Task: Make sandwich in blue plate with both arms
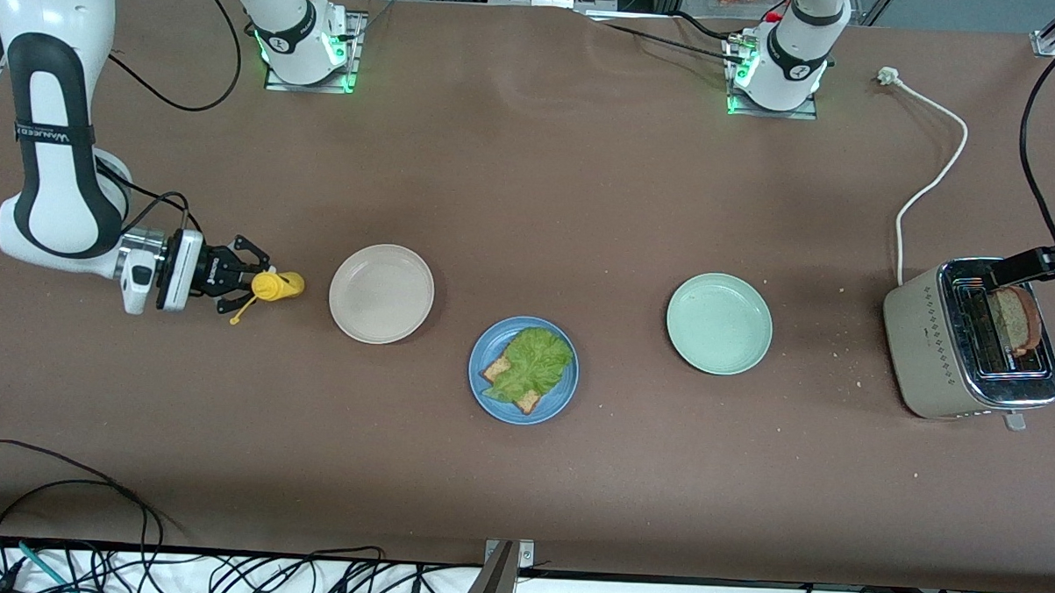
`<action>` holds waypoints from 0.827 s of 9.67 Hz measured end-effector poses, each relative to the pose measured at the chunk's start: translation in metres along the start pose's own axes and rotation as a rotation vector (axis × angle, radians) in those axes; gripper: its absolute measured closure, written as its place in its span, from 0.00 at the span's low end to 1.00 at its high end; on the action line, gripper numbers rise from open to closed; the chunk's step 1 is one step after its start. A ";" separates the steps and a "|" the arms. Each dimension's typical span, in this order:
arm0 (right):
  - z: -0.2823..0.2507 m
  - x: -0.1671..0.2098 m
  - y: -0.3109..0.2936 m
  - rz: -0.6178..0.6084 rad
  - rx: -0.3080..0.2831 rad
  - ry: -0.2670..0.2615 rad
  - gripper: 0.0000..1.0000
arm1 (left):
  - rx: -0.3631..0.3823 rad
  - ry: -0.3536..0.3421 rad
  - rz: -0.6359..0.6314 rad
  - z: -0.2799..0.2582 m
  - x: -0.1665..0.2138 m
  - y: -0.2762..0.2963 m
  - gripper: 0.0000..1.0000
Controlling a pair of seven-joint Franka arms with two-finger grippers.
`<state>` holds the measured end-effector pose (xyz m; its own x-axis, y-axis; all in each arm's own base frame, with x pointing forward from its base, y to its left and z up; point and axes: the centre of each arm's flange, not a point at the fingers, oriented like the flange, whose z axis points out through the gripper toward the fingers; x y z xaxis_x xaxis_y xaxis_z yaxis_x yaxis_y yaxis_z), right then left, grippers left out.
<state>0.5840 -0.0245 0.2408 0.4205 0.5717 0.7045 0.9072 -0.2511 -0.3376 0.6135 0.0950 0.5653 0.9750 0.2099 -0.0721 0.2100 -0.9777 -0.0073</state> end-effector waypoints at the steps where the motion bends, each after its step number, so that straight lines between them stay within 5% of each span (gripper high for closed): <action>1: -0.009 0.033 0.009 -0.001 -0.012 -0.094 0.84 | -0.001 0.009 -0.006 -0.005 0.000 -0.003 0.00; 4: -0.011 0.147 0.016 0.042 -0.098 -0.379 0.84 | -0.002 0.014 -0.029 -0.007 0.000 -0.018 0.00; 6: 0.034 0.220 0.002 0.065 -0.212 -0.597 0.84 | -0.003 0.015 -0.051 -0.007 0.000 -0.032 0.00; 8: 0.097 0.261 -0.015 0.048 -0.326 -0.752 0.84 | -0.005 0.015 -0.077 -0.008 0.000 -0.048 0.00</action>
<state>0.6785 0.2042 0.3692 0.4410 0.8962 0.0478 0.8962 -0.4368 -0.0773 0.6041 0.1425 0.5732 0.9569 0.2849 -0.0566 0.2849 -0.9585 -0.0077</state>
